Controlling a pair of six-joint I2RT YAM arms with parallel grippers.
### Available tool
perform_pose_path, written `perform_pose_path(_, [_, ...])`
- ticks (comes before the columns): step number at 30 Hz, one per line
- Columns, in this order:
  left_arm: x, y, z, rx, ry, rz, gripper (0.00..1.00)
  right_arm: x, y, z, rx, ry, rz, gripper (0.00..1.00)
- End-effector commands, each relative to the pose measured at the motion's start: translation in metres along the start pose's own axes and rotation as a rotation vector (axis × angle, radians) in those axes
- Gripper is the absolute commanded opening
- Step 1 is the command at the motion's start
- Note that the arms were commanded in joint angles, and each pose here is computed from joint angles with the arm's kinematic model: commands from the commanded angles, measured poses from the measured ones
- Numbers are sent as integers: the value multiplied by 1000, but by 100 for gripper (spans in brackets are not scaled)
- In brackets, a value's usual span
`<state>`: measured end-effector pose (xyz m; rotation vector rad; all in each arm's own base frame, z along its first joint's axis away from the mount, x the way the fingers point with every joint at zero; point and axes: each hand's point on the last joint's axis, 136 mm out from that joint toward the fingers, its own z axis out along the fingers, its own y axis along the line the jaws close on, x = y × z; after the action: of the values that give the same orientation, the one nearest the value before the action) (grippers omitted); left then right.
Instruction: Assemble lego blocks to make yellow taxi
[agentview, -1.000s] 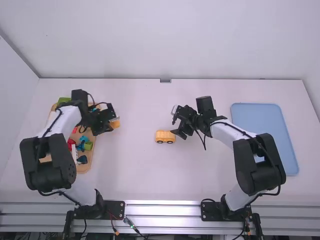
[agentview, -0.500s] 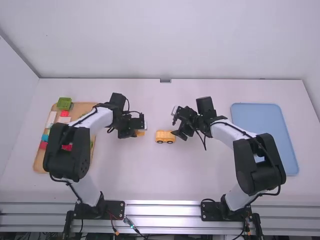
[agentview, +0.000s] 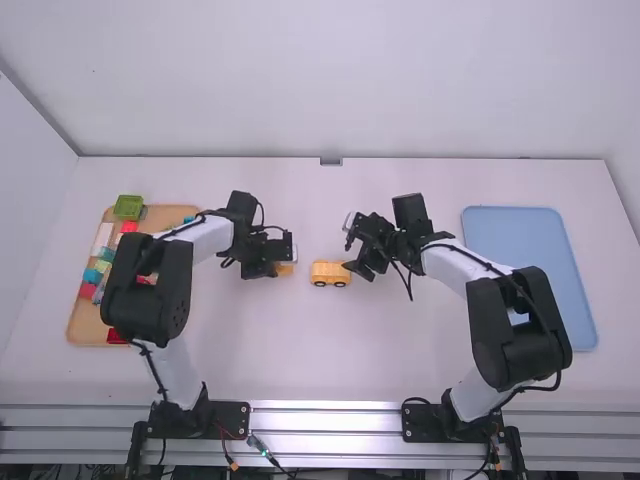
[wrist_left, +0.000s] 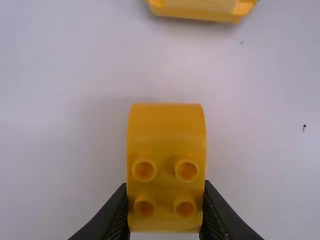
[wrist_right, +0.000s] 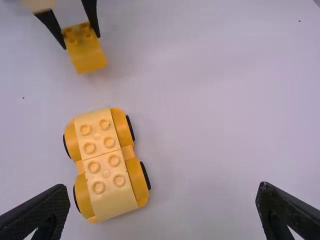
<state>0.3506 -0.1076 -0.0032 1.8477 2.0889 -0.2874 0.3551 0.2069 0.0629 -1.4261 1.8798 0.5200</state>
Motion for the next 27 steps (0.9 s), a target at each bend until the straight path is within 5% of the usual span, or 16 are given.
perform_pose_path(1, [1,-12,12,44,28,-5,2,-11,-5,-7,16,-24,-12,99])
perform_pose_path(12, [-2,-13,14,43,40,20,2,-10,-4,-7,12,-21,-9,99])
perform_pose_path(15, [-2,-13,14,40,39,22,13,-9,-3,-7,9,-18,-5,99])
perform_pose_path(17, [-1,-15,14,48,42,19,39,-8,-2,-7,7,-15,-6,99])
perform_pose_path(19, [-1,-16,14,51,42,17,47,-8,-2,-7,7,-15,-5,99])
perform_pose_path(21, [-1,-16,14,51,42,17,65,-8,-3,-7,9,-16,-2,99])
perform_pose_path(23, [-1,-15,14,49,42,18,99,-9,-2,-7,6,-16,-8,99])
perform_pose_path(27, [-3,-9,15,24,34,23,99,-7,-4,-8,11,-16,-4,99])
